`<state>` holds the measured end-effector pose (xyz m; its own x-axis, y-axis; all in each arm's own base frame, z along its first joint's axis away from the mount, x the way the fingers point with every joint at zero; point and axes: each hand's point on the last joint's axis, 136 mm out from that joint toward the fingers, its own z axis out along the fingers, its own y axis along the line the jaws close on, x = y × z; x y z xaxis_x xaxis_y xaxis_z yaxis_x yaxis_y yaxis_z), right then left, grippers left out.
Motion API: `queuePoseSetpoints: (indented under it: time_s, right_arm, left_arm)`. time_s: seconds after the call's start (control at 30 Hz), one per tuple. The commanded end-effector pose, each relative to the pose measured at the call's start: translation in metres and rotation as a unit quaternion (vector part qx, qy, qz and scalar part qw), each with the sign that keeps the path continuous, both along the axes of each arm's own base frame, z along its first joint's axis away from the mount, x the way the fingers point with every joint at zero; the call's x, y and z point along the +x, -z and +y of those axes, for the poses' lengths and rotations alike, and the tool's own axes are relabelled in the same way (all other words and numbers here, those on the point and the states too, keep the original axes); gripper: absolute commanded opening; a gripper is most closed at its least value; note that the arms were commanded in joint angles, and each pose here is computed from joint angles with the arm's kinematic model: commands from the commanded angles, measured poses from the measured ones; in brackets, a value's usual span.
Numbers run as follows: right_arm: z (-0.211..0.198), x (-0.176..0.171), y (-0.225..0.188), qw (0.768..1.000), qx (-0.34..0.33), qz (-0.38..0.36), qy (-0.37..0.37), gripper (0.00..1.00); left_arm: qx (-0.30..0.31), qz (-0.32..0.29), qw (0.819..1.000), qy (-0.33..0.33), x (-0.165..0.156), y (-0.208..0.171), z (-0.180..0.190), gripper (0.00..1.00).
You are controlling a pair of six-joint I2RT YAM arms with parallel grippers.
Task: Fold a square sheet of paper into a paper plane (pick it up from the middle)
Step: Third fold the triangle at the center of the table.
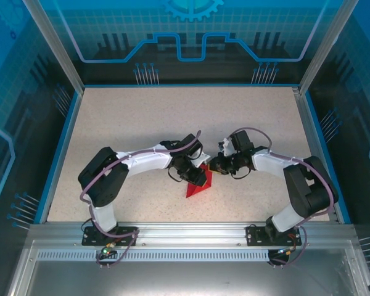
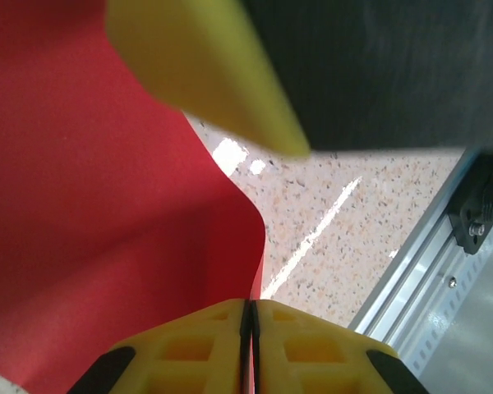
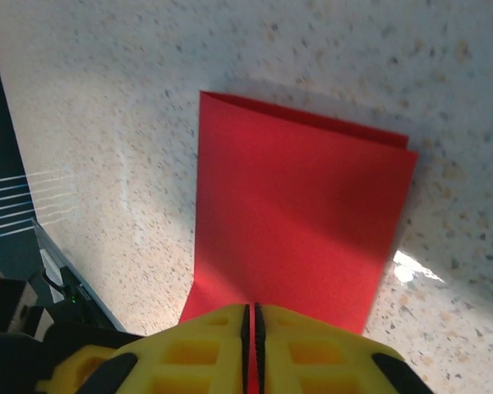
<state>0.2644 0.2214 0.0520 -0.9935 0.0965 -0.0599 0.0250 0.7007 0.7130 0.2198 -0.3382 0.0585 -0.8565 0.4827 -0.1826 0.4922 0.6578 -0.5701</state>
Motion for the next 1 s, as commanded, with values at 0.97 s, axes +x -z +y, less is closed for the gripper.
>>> queuePoseSetpoints:
  time_s: [0.97]
  right_arm:
    - [0.033, 0.005, 0.012, 1.0, -0.013, 0.012, -0.024, 0.08]
  left_arm:
    - [-0.037, -0.002, 0.998, -0.048, 0.001, 0.003, 0.022, 0.08]
